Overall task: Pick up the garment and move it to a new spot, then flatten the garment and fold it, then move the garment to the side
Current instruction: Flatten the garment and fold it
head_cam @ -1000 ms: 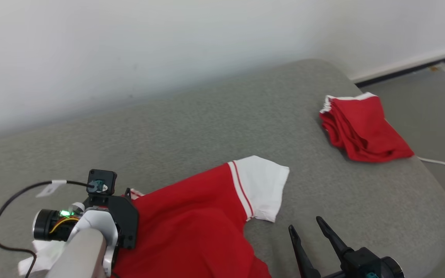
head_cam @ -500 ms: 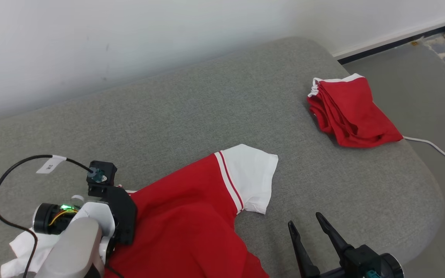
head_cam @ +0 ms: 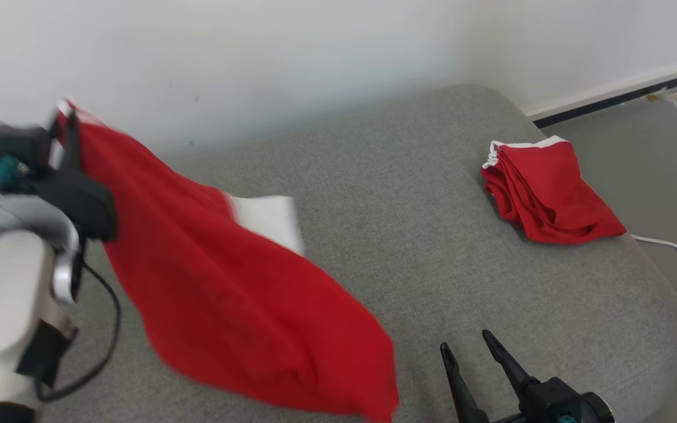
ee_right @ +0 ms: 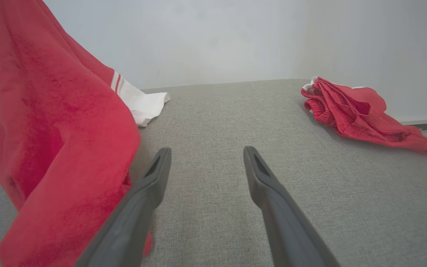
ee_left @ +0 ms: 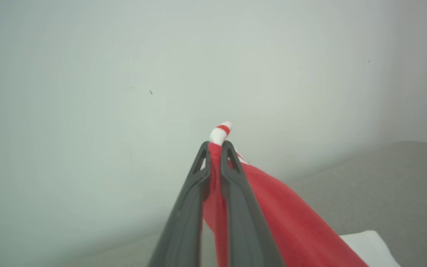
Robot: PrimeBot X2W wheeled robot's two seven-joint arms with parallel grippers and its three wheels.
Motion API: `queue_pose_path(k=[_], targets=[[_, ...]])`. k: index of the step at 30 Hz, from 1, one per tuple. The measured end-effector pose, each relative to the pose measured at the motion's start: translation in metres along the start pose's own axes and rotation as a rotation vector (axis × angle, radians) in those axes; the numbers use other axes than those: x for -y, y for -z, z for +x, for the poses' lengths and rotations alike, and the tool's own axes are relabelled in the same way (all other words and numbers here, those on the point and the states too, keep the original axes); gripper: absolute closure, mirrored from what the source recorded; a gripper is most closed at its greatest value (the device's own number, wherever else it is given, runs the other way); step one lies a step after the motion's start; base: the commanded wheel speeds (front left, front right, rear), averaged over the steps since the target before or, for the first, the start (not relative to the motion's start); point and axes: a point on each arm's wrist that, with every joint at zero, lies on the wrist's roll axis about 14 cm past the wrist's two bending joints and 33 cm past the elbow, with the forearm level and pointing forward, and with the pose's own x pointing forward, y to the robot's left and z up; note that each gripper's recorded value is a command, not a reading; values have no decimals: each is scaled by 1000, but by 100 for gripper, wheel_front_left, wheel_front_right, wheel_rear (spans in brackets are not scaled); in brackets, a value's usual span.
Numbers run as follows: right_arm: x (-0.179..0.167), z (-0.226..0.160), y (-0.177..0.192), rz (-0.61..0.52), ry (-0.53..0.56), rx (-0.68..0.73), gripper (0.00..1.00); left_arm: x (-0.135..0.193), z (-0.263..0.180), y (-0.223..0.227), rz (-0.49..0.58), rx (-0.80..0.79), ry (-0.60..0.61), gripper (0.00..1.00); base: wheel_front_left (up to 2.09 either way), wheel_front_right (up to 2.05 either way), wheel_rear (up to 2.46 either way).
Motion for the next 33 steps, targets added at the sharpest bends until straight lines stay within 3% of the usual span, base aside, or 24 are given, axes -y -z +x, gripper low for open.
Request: queue_pose_path(k=[7,12,16,22,23,24,27,30,33], targets=[[-1,-6,-5,17,-3,27,0,-23,-20,-151,146,388,-37,100,0,0,0],[-8,-5,-8,30,-25,42,0,-3,-47,-205,207,522,0,100,0,0,0],[-12,-3,-7,34,-39,41,0,53,-51,-169,136,444,147,100,0,0,0],[-16,1,-6,30,-54,33,0,173,-67,-47,-153,134,410,100,0,0,0],[-17,2,-7,28,-56,36,0,190,-73,-28,-179,82,454,55,0,0,0],[-17,3,-8,27,-56,37,0,204,-79,-11,-217,33,492,0,0,0,0],[-11,2,-7,26,-37,33,0,228,-95,25,-298,-69,572,0,0,0,0],[-6,1,-3,18,-22,21,0,248,-109,24,-408,-77,648,0,0,0,0],[-9,3,-3,16,-32,20,0,248,-112,19,-484,-74,643,0,0,0,0]])
